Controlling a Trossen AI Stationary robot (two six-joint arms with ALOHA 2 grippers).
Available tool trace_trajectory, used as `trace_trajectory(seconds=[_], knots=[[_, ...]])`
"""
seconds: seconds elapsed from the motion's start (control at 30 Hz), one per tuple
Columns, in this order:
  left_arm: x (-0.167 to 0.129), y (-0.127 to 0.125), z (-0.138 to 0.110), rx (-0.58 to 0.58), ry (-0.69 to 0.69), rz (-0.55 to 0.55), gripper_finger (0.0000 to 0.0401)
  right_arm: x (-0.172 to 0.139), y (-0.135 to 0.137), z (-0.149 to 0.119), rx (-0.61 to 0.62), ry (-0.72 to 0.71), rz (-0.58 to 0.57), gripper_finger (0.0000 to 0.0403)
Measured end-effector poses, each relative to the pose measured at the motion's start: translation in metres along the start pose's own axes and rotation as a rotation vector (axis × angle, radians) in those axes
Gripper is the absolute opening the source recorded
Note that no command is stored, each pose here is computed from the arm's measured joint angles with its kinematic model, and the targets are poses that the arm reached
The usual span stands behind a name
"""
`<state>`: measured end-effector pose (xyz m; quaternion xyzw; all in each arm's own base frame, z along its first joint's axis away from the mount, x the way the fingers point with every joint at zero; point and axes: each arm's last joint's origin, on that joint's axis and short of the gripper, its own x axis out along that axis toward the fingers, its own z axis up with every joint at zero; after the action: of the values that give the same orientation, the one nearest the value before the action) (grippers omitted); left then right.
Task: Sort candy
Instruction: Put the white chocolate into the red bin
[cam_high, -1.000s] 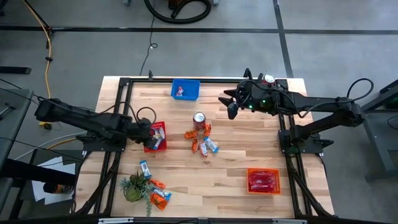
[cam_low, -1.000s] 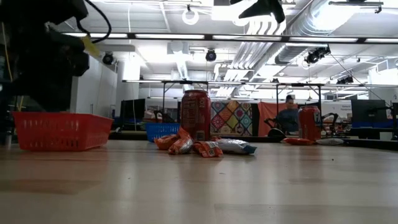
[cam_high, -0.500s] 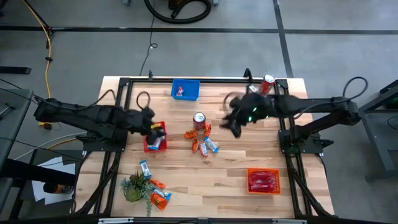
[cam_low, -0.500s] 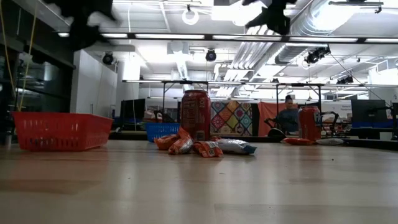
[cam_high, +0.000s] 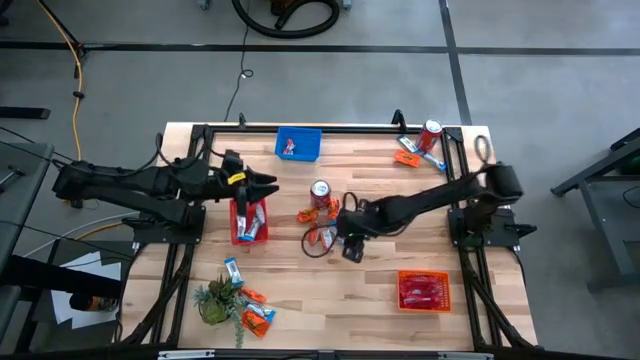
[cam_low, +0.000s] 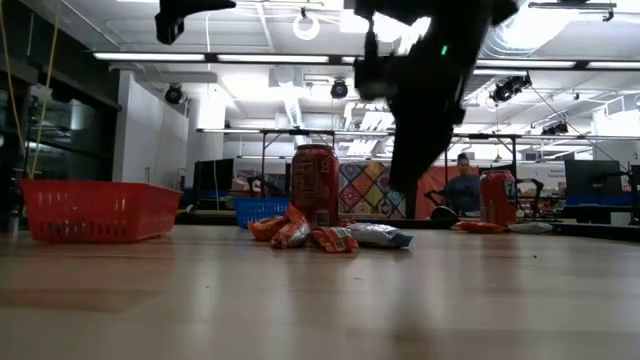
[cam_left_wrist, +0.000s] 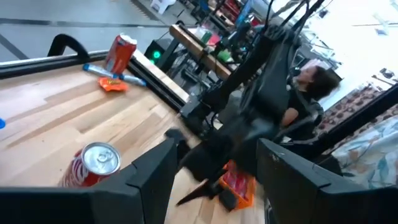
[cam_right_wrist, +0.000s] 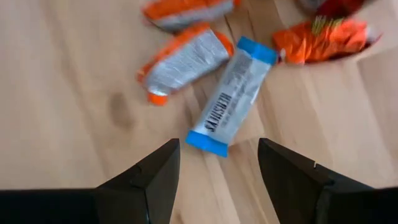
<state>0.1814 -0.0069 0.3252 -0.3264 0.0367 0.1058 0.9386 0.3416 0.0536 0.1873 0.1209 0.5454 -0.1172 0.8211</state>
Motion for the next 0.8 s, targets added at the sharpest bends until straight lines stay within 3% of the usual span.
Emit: trace_trajectory(seconds=[0.2,0.47,0.57,0.73,0.8], knots=[[0.0,0.001,0.001,0.016,-0.02,0.022,0.0209,0.034,0.003,-0.002,0.031,0.039,-0.034,0.0211],[0.0,0.001,0.0,0.037,-0.017,0.026,0.0209,0.056,0.004,-0.005,0.086,0.045,-0.089,0.0205],[0.0,0.0,0.002,0.057,-0.034,0.013,0.0209,0.056,0.004,-0.006,0.082,0.05,-0.097,0.0166],[-0.001,-0.006,0.009,0.146,-0.108,-0.036,0.0209,0.039,0.004,-0.01,0.041,0.047,-0.152,0.0025],[-0.001,-0.007,0.011,0.206,-0.13,-0.044,0.0209,0.025,0.001,-0.01,0.033,0.034,-0.175,0.0022]])
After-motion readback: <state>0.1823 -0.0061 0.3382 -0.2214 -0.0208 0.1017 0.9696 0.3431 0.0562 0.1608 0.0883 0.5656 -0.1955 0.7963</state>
